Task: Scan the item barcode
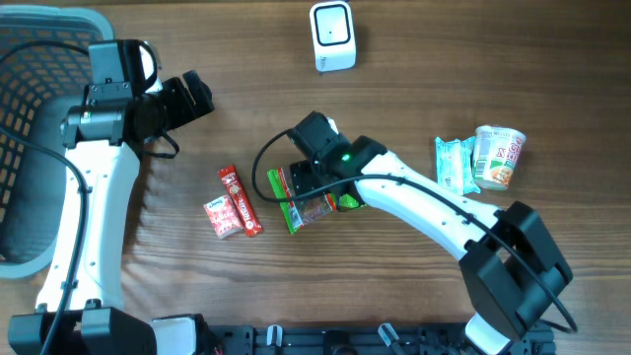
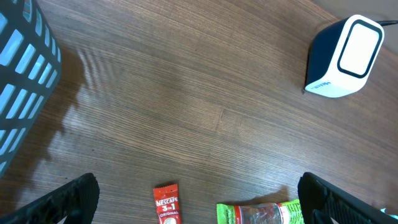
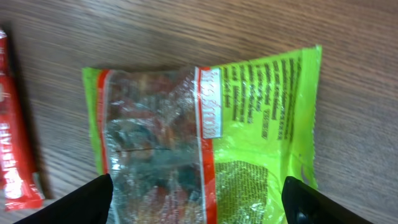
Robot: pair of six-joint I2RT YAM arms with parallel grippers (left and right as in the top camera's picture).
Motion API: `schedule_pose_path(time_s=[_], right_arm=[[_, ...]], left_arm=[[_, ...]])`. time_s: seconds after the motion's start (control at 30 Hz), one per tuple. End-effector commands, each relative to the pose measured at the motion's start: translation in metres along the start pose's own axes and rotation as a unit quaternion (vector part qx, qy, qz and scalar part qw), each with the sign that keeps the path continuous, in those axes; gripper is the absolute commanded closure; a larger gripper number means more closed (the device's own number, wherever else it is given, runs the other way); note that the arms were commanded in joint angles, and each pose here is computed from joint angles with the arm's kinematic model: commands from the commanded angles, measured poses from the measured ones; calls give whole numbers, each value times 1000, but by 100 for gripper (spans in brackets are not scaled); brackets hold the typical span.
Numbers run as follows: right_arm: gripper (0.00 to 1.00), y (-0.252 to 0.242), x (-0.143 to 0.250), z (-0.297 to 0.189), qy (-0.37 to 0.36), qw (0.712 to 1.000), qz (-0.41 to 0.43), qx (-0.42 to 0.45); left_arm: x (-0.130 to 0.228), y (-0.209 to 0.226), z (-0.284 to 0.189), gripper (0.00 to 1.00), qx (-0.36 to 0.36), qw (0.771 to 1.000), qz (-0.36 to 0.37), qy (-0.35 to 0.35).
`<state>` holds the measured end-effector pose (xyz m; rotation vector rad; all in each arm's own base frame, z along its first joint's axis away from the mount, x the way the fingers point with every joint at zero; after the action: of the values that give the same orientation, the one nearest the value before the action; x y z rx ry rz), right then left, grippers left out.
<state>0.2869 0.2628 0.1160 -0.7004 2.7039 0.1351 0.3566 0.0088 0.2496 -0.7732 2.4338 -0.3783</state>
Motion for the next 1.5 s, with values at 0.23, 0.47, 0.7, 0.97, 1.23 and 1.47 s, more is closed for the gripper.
schedule_pose_path(time_s=[0.23,0.47,0.7,0.97,1.23,1.47], right_arm=[[2,2,15,55,44,999,-12,9],[0,0,38,95,100,995,-22,20],[77,4,41,101,109,994,-18,0],[60,-13,3,34,71,996,-34,-43],[0,-28,13,22,72,997,25,23],[0,-21,29,72,92,996,1,20]], left_arm=[[-4,0,-4,0,2,1000,5,-9],[-4,0,-4,0,2,1000,4,-9],[-4,0,-4,0,2,1000,4,-9],[-4,0,-4,0,2,1000,4,-9],[-4,0,-4,0,2,1000,4,-9],[-4,0,-4,0,2,1000,4,-9]])
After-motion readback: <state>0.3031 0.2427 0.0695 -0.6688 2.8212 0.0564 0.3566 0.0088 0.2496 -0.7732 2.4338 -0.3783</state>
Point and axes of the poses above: each gripper's point midway between its finger pads, its own z axis out along the fingers, its own y axis along the line the jaws close on, x = y × z, the point moved 6 cm from there along -z, back along the fingers, and after that the axes turned 13 degrees about -z, right-handed, at the moved point
